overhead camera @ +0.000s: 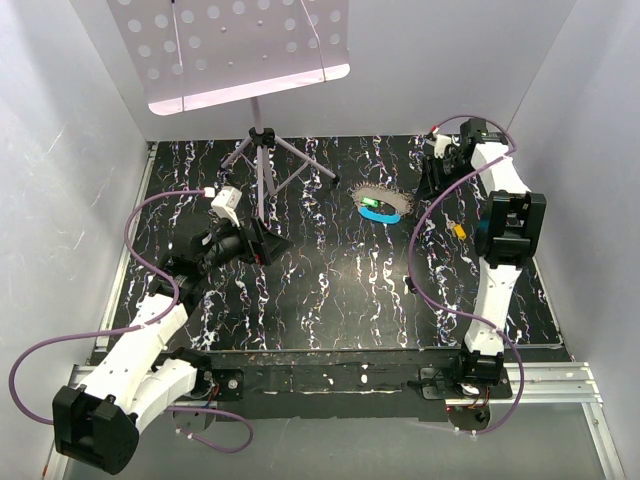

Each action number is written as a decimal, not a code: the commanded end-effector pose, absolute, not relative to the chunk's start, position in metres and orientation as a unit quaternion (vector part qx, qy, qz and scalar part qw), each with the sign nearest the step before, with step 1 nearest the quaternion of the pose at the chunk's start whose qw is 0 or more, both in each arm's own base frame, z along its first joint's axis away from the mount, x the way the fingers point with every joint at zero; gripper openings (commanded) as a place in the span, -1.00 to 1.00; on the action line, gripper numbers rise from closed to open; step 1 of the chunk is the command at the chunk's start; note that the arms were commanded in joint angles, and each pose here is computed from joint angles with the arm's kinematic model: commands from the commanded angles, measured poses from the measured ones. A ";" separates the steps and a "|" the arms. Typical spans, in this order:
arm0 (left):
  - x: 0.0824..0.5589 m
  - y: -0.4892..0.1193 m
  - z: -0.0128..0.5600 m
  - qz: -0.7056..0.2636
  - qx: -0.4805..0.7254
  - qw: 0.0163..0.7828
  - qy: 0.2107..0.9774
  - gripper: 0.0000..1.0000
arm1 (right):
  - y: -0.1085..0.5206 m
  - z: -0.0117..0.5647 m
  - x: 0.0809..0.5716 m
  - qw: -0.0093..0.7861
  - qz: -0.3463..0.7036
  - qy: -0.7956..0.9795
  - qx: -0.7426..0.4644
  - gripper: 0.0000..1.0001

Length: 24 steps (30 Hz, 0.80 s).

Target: Put the keys on the keyring

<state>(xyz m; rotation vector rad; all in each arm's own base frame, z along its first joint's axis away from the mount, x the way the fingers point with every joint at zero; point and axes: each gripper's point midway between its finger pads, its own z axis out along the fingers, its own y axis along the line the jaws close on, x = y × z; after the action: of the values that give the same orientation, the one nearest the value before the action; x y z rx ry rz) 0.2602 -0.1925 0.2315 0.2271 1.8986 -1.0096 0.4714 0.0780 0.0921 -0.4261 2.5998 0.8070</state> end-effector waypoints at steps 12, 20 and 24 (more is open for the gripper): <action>0.260 -0.191 0.231 -0.416 0.085 0.469 0.775 0.96 | 0.089 0.068 0.475 0.174 0.201 0.915 -0.303 -0.09; 0.262 -0.193 0.229 -0.416 0.086 0.465 0.777 0.96 | 0.096 0.059 0.477 0.164 0.193 0.915 -0.315 -0.15; 0.261 -0.192 0.229 -0.417 0.086 0.467 0.775 0.96 | 0.096 0.053 0.478 0.158 0.187 0.916 -0.318 -0.18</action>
<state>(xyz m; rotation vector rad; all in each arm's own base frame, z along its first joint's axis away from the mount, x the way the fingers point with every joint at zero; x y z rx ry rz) 0.2615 -0.1936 0.2284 0.2091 1.9147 -1.0207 0.4715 0.0952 0.0488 -0.8710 2.6361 0.5715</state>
